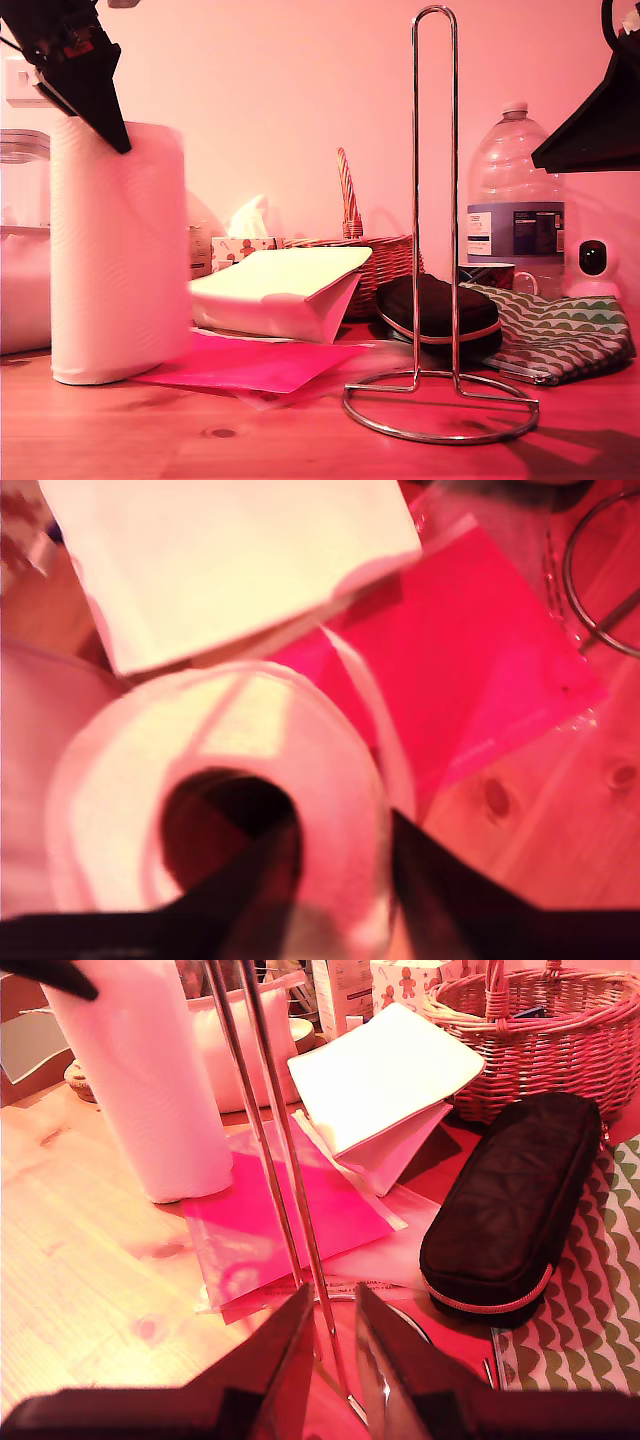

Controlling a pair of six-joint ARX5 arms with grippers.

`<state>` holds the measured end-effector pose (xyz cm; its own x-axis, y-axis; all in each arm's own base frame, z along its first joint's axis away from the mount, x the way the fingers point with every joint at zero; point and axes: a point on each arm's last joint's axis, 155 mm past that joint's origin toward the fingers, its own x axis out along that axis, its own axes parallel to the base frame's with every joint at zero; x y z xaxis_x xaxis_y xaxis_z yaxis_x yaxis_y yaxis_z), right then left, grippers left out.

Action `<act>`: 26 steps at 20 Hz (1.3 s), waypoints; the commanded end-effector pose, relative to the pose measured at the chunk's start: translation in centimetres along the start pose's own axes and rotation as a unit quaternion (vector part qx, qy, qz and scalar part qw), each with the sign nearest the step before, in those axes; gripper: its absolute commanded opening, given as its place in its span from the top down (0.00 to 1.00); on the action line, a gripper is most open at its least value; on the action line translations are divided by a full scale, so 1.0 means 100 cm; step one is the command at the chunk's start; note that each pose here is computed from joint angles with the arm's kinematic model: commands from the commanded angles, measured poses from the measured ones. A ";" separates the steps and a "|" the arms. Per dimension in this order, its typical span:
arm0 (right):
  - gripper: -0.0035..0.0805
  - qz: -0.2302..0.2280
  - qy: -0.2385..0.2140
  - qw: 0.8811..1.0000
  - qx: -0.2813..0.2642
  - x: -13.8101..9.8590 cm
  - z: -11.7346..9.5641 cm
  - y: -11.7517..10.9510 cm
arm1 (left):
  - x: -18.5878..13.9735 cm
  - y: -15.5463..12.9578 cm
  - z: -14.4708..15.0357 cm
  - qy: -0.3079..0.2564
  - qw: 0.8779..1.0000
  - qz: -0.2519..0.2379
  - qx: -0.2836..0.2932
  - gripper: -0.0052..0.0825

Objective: Insert the paper towel roll into the metallic stand.

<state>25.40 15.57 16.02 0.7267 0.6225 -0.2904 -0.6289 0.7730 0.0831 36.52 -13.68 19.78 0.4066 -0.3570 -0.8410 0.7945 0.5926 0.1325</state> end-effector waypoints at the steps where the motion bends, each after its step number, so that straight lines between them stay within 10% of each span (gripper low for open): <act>1: 0.83 0.006 0.003 1.000 -0.002 0.001 -0.005 0.003 | 0.010 -0.002 -0.005 0.010 1.000 -0.008 -0.006 0.51; 21: 0.83 0.006 0.003 1.000 -0.003 0.001 -0.005 0.003 | 0.037 0.001 -0.010 0.034 0.999 -0.013 -0.002 0.46; 26: 0.83 0.006 0.003 1.000 -0.003 0.001 -0.005 0.003 | 0.037 0.006 -0.012 0.039 0.999 -0.001 0.003 0.79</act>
<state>25.40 15.56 16.02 0.7270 0.6222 -0.2904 -0.6287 0.7732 0.0830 38.10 -13.75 17.89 0.4079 -0.3109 -0.8585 0.7892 0.5928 0.1603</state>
